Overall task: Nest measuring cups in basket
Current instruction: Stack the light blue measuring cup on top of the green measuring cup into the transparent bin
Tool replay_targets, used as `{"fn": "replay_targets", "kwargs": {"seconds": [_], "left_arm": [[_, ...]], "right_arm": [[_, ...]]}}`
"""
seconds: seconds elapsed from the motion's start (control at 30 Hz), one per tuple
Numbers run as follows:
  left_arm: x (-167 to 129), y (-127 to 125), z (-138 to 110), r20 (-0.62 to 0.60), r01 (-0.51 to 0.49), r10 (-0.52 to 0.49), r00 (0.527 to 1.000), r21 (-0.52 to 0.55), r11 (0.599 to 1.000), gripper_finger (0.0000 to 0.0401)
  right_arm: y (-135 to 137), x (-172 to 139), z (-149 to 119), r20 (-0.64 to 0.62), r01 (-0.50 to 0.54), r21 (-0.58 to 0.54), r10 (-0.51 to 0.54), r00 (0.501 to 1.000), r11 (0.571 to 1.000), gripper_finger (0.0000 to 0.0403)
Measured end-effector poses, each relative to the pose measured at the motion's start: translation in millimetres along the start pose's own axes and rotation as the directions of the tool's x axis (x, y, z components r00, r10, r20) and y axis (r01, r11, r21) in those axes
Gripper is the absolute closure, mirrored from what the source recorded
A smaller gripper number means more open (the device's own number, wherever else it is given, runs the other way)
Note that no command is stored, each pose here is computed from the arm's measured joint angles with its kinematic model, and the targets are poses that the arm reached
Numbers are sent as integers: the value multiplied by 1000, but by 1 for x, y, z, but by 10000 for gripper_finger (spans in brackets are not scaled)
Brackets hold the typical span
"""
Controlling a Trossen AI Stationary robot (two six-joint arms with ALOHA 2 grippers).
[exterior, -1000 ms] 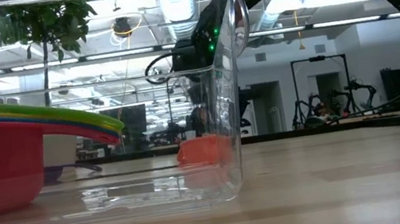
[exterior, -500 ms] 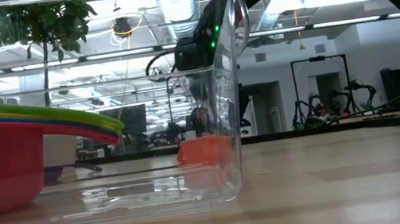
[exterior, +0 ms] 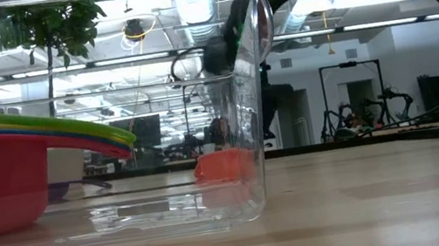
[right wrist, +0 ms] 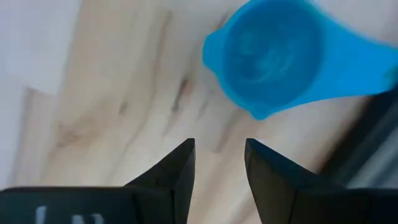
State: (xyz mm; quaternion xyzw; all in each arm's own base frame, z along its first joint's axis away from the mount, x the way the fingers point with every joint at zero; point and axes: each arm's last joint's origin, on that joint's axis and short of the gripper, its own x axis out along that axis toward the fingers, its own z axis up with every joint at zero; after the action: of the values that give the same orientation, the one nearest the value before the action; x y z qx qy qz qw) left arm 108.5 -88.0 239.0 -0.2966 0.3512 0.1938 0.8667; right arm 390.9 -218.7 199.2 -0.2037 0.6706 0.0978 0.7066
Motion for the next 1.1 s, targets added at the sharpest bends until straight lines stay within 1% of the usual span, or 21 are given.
{"fn": "replay_targets", "kwargs": {"seconds": [0.1, 0.2, 0.3, 0.37, 0.43, 0.53, 0.63, 0.7, 0.77, 0.83, 0.9, 0.93, 1.0, 1.03, 1.1], "left_arm": [[4, -2, -3, -4, -26, 26, 1000, 17, 1000, 401], [8, -4, -5, -6, -46, 46, 999, 15, 999, 401], [10, -5, -6, -1, -58, 58, 998, -12, 998, 401], [10, -6, -6, 18, -63, 63, 998, -35, 997, 401], [10, -5, -5, 44, -63, 65, 997, -52, 997, 401], [10, -5, -4, 83, -65, 70, 994, -61, 996, 401], [10, -5, -2, 116, -71, 78, 990, -64, 995, 401], [11, -4, -1, 133, -78, 87, 987, -73, 994, 401], [12, -4, 1, 146, -86, 97, 985, -84, 993, 401], [13, -3, 3, 159, -93, 106, 982, -86, 992, 401], [14, -3, 4, 166, -102, 114, 980, -81, 991, 401], [14, -2, 5, 167, -106, 118, 979, -79, 991, 401], [15, -2, 6, 170, -110, 123, 978, -81, 991, 401], [15, -2, 6, 170, -111, 123, 978, -82, 990, 401], [15, -2, 6, 169, -111, 123, 978, -80, 991, 401]], "right_arm": [[0, 7, -16, -2, -103, 64, 103, 995, 993, 254], [-3, 12, -36, -21, -171, 125, 175, 984, 977, 274], [-10, 11, -57, 40, -244, 208, 241, 970, 947, 294], [-14, 0, -70, 89, -256, 255, 241, 966, 932, 306], [-15, -16, -82, 140, -248, 275, 216, 966, 929, 316], [-11, -46, -101, 222, -220, 289, 159, 962, 932, 327], [-5, -70, -117, 300, -155, 308, 58, 952, 939, 331], [-2, -74, -122, 375, -104, 330, -29, 926, 938, 331], [0, -70, -123, 448, -54, 367, -126, 885, 929, 331], [-1, -62, -123, 502, 3, 438, -247, 829, 899, 332], [-4, -51, -127, 540, 41, 547, -389, 746, 836, 332], [-5, -46, -129, 551, 40, 596, -444, 707, 802, 332], [-5, -41, -133, 559, 43, 654, -520, 645, 755, 332], [-3, -40, -135, 558, 36, 665, -529, 640, 746, 332], [0, -41, -135, 561, 22, 662, -515, 648, 749, 332]]}}
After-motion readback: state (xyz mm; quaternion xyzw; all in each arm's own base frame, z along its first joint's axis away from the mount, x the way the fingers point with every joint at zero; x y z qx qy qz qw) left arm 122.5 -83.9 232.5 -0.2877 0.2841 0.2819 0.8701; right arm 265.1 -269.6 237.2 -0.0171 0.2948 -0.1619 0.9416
